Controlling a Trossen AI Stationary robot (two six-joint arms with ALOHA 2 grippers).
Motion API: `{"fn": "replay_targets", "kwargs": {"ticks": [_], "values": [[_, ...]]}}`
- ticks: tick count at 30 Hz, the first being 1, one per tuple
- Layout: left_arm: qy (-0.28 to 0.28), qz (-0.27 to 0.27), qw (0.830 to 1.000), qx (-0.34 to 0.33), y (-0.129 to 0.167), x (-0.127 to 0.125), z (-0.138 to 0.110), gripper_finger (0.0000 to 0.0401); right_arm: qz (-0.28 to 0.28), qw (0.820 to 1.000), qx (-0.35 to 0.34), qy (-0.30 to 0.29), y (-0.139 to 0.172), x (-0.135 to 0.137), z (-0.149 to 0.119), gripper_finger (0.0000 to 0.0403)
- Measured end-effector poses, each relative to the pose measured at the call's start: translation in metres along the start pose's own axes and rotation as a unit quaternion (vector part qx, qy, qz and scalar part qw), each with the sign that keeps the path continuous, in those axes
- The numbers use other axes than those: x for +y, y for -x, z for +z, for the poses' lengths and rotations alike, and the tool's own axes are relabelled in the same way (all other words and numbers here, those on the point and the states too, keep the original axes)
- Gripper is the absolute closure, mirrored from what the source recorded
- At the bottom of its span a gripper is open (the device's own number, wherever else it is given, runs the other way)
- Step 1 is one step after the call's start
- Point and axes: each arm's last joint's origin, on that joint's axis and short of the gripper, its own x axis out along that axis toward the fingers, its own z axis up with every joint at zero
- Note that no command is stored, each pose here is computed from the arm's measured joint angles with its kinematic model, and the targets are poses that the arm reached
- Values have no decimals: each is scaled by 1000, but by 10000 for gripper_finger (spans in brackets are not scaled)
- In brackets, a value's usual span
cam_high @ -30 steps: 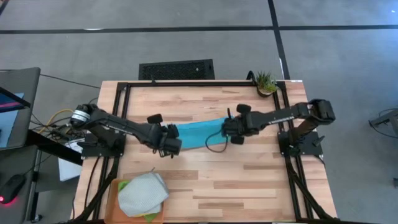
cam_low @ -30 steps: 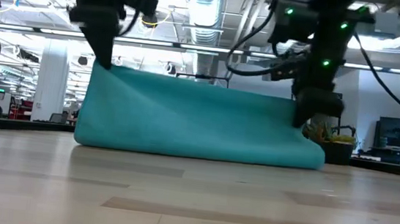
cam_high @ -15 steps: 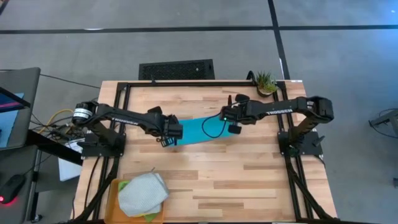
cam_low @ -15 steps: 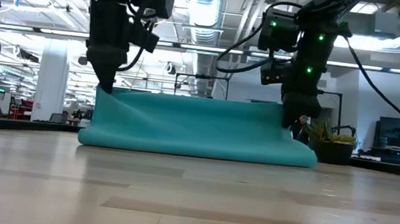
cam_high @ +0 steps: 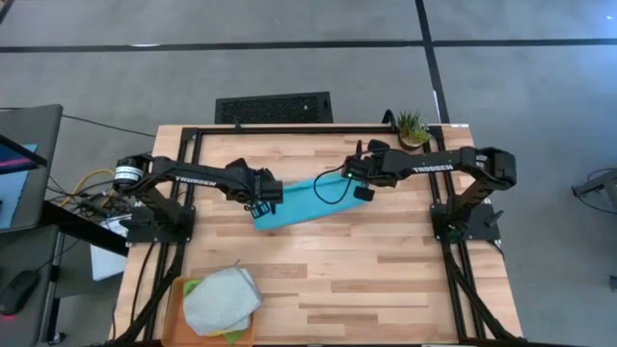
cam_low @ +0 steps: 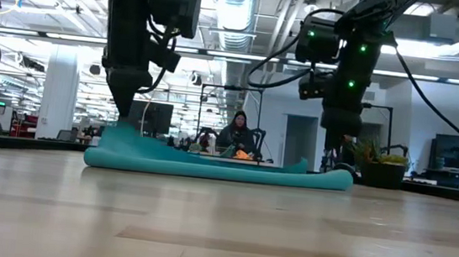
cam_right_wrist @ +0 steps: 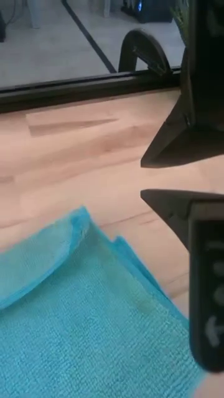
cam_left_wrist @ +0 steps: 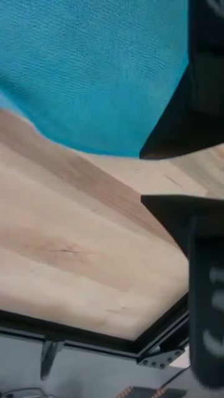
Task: Fold microfiber towels
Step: Fold the blue towel
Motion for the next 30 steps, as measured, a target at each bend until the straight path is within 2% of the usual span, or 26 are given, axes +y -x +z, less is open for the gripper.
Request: {"fn": "replay_targets", "kwargs": {"ticks": [6,8,10,14,22,25,30], "values": [[-30,4,1000,0,-1,2,1,264,-22,1000,-4,-3,1,-1,1,258],[-33,-7,999,2,-1,1,1,257,-21,1000,-5,-13,2,-1,2,246],[-60,-33,998,7,2,-5,-2,255,-18,1000,-3,-24,6,-2,3,237],[-109,-84,990,-6,14,-27,-10,257,-11,1000,-5,-29,19,0,4,226],[-176,-131,972,-84,39,-75,-29,259,15,998,-63,-21,52,12,1,226],[-211,-134,964,-89,40,-90,-35,259,53,995,-87,-14,66,16,-2,230],[-226,-124,963,-80,27,-110,-38,259,84,988,-133,-6,89,24,-6,236]]}}
